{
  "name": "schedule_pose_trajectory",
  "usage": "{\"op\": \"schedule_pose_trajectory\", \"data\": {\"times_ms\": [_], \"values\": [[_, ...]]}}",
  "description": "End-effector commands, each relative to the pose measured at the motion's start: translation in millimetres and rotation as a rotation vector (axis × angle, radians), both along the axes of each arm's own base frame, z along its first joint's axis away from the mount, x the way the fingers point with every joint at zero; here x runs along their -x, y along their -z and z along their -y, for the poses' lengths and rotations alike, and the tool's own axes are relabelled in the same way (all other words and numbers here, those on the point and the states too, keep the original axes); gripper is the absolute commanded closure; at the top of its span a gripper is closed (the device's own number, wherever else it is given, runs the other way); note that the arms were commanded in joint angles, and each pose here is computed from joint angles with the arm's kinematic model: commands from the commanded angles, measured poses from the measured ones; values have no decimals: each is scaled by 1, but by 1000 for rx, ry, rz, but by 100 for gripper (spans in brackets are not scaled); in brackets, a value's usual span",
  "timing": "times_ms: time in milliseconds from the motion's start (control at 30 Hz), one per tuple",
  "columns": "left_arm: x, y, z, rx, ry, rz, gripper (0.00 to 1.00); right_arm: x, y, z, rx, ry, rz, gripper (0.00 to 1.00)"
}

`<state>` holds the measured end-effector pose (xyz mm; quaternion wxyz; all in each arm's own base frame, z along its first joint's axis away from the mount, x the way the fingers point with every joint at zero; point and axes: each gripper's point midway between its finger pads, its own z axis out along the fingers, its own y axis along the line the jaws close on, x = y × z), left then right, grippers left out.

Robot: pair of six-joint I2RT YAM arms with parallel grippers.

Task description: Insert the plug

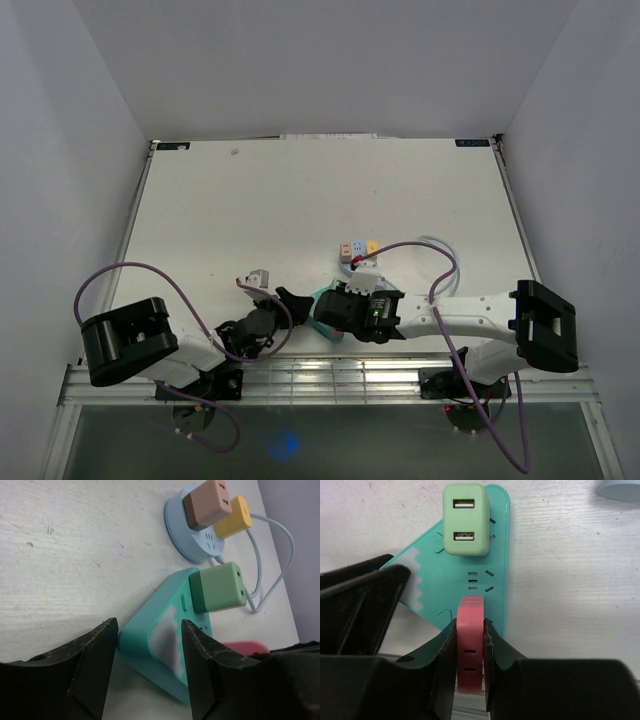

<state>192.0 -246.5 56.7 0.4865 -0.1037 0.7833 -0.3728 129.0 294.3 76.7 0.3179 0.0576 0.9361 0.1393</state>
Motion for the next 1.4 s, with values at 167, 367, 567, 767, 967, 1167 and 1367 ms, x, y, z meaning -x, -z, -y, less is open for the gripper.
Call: {"op": "schedule_pose_trajectory", "data": {"times_ms": [167, 367, 567, 767, 967, 1167, 1367], "values": [[27, 35, -25, -165, 80, -76, 13, -5, -8, -7, -14, -39, 2, 45], [19, 8, -31, -149, 51, -27, 5, -16, -42, -12, -41, -61, 64, 16], [19, -10, -34, -154, 53, -14, 2, -24, -65, -4, -67, -55, 124, 10], [21, -35, -37, -160, 60, -19, 2, -30, -75, 27, -38, -89, 223, 10], [32, -44, -34, -177, 127, -44, 2, -25, -73, 56, 5, -175, 257, 3], [38, -54, -32, -171, 160, -52, 2, -25, -49, 86, 51, -166, 223, 1], [40, -63, -46, -276, 163, -59, 2, -31, -41, 110, 147, -181, 275, 7]]}}
